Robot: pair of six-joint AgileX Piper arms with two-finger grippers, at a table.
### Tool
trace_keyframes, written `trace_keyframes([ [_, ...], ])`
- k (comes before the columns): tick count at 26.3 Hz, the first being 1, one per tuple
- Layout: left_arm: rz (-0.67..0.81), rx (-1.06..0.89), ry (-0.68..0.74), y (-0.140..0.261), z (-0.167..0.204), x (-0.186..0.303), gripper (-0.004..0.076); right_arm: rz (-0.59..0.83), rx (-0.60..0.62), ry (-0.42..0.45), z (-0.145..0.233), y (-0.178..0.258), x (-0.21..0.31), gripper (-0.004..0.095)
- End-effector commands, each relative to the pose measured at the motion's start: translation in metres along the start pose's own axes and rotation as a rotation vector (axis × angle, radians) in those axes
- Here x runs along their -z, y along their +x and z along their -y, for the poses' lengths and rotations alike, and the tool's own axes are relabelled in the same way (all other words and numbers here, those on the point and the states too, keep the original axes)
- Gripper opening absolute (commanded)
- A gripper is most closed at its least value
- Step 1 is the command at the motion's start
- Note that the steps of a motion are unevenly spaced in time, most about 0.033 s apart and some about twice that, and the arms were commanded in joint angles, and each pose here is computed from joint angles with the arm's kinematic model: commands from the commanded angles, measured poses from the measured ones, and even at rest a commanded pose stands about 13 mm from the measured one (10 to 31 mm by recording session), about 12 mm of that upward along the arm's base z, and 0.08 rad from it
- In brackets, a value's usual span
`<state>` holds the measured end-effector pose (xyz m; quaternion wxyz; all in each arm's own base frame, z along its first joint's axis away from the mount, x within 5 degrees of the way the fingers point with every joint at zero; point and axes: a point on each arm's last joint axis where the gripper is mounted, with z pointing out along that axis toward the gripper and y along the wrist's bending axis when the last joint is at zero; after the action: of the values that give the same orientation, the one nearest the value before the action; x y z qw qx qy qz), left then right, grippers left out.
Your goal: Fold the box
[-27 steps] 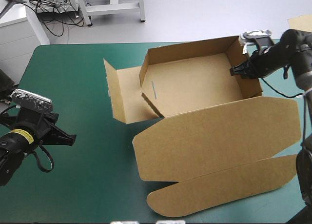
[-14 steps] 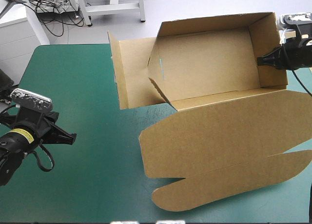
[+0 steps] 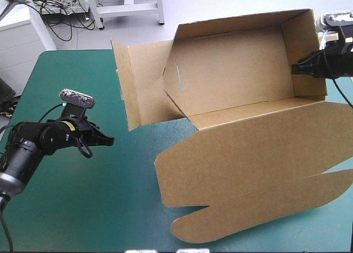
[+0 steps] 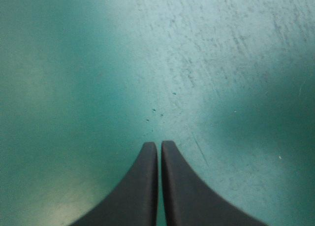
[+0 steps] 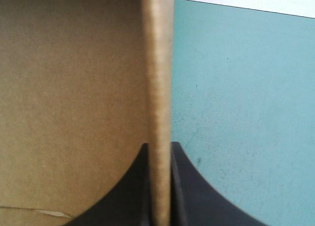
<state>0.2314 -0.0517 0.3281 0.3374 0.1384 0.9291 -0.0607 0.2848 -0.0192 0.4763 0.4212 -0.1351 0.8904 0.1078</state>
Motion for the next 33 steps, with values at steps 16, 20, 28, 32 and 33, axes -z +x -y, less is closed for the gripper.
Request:
trace_keyframes([
  [16, 0.352, 0.322, 0.738, -0.021, -0.057, 0.02, 0.0013, 0.061, -0.052, -0.15, -0.022, 0.006, 0.012, -0.002],
  [20, 0.348, 0.361, 0.754, -0.022, -0.057, 0.02, 0.0091, 0.066, -0.056, -0.159, -0.023, 0.006, 0.012, -0.002],
  [28, 0.381, 0.387, 0.808, -0.028, -0.051, 0.022, 0.0654, 0.059, -0.027, -0.194, -0.034, 0.004, 0.008, -0.002],
  [32, 0.361, 0.36, 0.846, -0.031, -0.039, 0.02, 0.0703, 0.063, 0.006, -0.212, -0.048, 0.001, 0.003, -0.0016],
  [33, 0.361, 0.358, 0.858, -0.031, -0.036, 0.02, 0.0703, 0.074, 0.009, -0.215, -0.051, -0.001, 0.002, -0.0016],
])
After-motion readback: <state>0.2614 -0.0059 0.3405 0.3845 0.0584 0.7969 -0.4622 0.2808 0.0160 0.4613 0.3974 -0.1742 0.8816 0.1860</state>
